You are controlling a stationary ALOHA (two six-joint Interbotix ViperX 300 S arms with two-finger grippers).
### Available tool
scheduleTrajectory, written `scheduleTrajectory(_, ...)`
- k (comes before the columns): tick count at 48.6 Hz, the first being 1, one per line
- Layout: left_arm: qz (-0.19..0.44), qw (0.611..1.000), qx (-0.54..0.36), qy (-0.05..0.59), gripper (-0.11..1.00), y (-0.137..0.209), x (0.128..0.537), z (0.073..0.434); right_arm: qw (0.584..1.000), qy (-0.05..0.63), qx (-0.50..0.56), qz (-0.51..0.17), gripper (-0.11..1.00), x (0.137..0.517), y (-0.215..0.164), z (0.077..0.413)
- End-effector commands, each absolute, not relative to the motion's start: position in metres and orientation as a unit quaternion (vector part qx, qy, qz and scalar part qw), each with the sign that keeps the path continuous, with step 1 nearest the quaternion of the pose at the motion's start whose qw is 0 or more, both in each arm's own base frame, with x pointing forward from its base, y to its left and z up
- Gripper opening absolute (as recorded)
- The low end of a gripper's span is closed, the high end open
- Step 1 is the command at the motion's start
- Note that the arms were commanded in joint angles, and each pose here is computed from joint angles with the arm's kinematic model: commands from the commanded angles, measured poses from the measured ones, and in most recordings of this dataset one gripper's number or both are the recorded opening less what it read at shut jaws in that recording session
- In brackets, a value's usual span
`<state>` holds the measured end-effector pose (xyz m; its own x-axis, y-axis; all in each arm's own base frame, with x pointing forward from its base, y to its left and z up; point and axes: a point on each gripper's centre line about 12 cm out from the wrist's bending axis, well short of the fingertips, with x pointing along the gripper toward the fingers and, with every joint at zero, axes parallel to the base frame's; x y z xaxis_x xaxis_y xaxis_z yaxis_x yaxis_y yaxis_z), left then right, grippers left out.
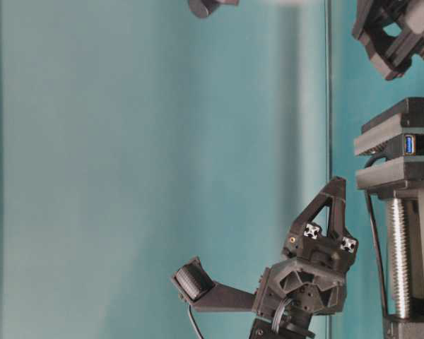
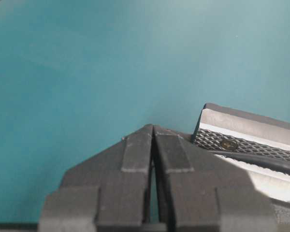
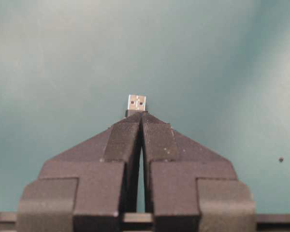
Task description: Insert the USB cable into the fixed female connector.
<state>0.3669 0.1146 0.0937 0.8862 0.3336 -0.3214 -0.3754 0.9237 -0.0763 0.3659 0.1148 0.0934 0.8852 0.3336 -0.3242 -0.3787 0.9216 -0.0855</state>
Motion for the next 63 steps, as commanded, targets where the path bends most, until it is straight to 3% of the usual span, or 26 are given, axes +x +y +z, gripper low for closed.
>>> scheduleTrajectory(1, 0.159, 0.976, -0.057, 0.139, 0.01, 0.105, 0.373, 0.106, 0.97, 0.133, -0.073, 0.189, -0.01, 0.371, 0.12, 0.104)
scheduleTrajectory(5, 0.158, 0.975, -0.064, 0.143, 0.07, 0.103, 0.37, 0.11, 0.97, 0.133, -0.073, 0.189, 0.0, 0.371, 0.12, 0.104)
scheduleTrajectory(15, 0.139, 0.978, -0.074, 0.136, 0.02, 0.085, 0.357, 0.136, 0.969, 0.129, -0.071, 0.197, 0.0, 0.37, 0.127, 0.106)
scheduleTrajectory(21, 0.13, 0.977, -0.088, 0.141, 0.09, 0.073, 0.338, 0.157, 0.971, 0.131, -0.063, 0.191, 0.0, 0.371, 0.126, 0.106)
scheduleTrajectory(26, 0.115, 0.98, -0.087, 0.135, 0.28, 0.06, 0.319, 0.175, 0.973, 0.13, -0.049, 0.185, 0.0, 0.374, 0.125, 0.108)
scheduleTrajectory(33, 0.092, 0.985, -0.085, 0.12, 0.72, 0.043, 0.298, 0.186, 0.975, 0.128, -0.039, 0.179, 0.01, 0.378, 0.121, 0.11)
scheduleTrajectory(37, 0.069, 0.988, -0.081, 0.112, 0.91, 0.028, 0.29, 0.19, 0.975, 0.13, -0.038, 0.176, 0.07, 0.378, 0.119, 0.109)
scheduleTrajectory(40, 0.057, 0.989, -0.08, 0.11, 0.99, 0.022, 0.285, 0.192, 0.975, 0.132, -0.038, 0.174, 0.17, 0.379, 0.117, 0.108)
scheduleTrajectory(50, 0.029, 0.99, -0.08, 0.108, 0.99, 0.005, 0.256, 0.19, 0.973, 0.156, -0.042, 0.166, 0.68, 0.382, 0.113, 0.102)
scheduleTrajectory(63, 0.022, 0.985, -0.075, 0.154, 0.99, 0.002, 0.213, 0.185, 0.968, 0.178, -0.046, 0.171, 0.66, 0.391, 0.12, 0.086)
